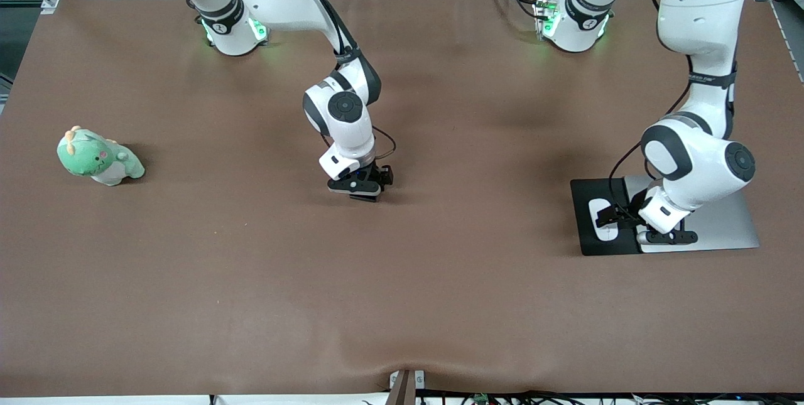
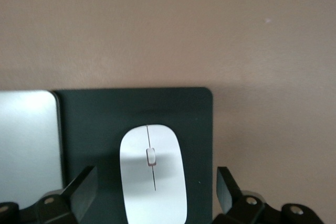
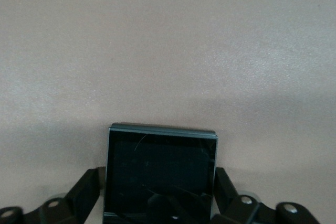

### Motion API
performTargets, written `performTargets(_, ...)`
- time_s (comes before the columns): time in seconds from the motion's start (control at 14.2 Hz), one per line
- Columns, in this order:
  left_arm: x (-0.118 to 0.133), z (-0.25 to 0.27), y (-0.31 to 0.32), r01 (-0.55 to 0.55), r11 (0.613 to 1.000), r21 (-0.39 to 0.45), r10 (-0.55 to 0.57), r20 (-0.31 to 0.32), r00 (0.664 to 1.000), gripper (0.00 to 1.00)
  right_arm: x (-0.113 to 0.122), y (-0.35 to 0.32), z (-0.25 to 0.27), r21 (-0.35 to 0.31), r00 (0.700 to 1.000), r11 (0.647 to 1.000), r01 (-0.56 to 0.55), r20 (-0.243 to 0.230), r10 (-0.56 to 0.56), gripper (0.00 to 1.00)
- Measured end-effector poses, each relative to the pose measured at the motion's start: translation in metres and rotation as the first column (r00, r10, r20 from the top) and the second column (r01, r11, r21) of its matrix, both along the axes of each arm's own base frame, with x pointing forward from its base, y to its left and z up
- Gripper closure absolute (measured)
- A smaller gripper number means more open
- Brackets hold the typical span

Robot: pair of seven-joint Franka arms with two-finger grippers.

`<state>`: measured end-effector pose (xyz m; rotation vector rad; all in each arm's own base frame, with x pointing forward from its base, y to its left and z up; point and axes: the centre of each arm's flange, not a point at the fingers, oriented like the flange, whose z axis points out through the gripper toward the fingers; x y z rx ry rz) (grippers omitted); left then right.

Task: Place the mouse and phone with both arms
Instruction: 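Release the mouse on the black pad and raise the left gripper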

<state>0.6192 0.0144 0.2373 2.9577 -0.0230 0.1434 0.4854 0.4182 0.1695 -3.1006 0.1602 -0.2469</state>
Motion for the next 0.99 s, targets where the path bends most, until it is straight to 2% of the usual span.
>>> performTargets(0.07, 0.006, 0.013, -0.002, 0.019, 1.0, 0.005, -0.019, -0.011, 1.0, 0.0, 0.003, -0.001, 0.004, 0.001, 1.0, 1.0, 0.005, 0.004, -0.005, 0.19)
performTargets(0.28, 0.026, 0.06, -0.009, 0.049, 0.998, 0.026, -0.048, -0.055, 0.997, 0.0, 0.023, -0.016, 0.016, -0.014, 0.999, 0.999, 0.041, 0.005, -0.041, 0.2)
performTargets(0.64, 0.038, 0.135, -0.006, 0.092, 0.994, 0.057, -0.088, -0.058, 0.994, 0.0, 0.084, -0.074, 0.094, -0.057, 0.994, 0.997, 0.054, -0.089, -0.059, 0.2)
performTargets(0.99, 0.024, 0.246, -0.027, 0.095, 0.992, 0.083, -0.087, -0.102, 0.991, 0.0, 0.114, -0.154, 0.144, -0.06, 0.987, 0.998, 0.004, -0.162, -0.014, 0.2)
